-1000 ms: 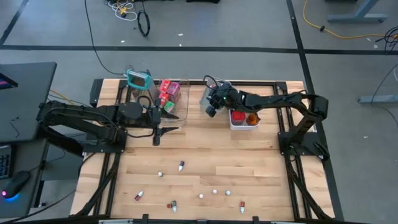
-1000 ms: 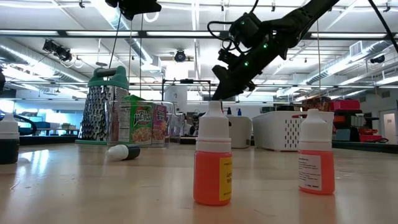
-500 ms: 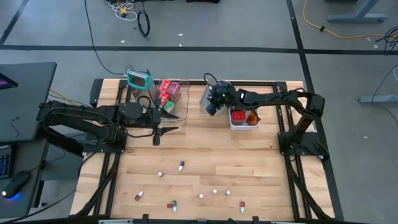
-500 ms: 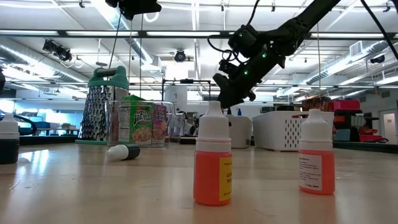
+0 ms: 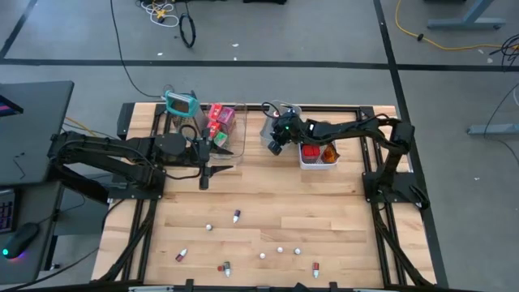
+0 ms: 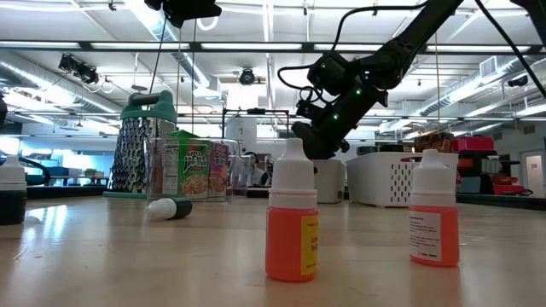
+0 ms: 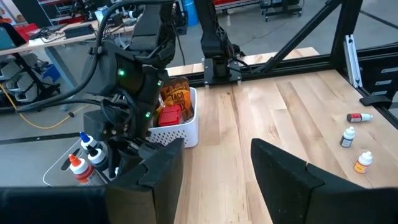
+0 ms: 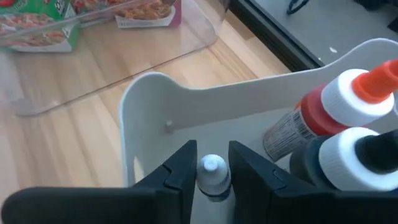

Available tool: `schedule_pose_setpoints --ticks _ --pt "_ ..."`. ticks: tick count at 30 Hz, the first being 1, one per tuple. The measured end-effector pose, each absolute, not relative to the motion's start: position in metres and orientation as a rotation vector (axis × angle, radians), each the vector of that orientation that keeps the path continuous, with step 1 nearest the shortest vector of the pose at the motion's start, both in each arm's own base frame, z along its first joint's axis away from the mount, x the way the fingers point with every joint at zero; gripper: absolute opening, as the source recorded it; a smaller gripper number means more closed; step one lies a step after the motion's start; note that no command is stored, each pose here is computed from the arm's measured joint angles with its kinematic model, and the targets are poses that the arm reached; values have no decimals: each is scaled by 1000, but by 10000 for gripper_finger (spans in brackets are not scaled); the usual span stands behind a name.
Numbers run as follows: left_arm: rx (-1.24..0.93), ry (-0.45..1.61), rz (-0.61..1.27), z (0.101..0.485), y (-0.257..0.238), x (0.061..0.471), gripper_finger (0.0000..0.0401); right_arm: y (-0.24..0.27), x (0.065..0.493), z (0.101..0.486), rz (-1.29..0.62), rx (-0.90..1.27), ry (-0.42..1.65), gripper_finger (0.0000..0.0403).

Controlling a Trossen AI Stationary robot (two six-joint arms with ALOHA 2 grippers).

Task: Pick & Place Kitchen Items
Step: Put the bottom small purple food coloring bottle into the gray bin, then put the small brown food coloring bottle into the gray bin

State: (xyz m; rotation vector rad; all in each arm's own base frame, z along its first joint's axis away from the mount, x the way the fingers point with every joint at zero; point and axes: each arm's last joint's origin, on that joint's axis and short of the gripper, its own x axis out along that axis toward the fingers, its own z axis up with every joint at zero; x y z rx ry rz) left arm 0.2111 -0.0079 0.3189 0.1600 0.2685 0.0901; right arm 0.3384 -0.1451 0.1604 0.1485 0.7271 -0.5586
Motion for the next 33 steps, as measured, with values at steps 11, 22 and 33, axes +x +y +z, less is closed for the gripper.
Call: schedule_pose_setpoints --ticks 11,22,33 --pt "160 268 90 319 -8 211 194 -144 345 169 -529 66 649 150" --pt "160 269 90 319 -8 211 194 -97 358 201 -273 -130 523 142" --pt "95 354 -23 310 -11 209 194 -31 370 204 -29 -223 487 165"
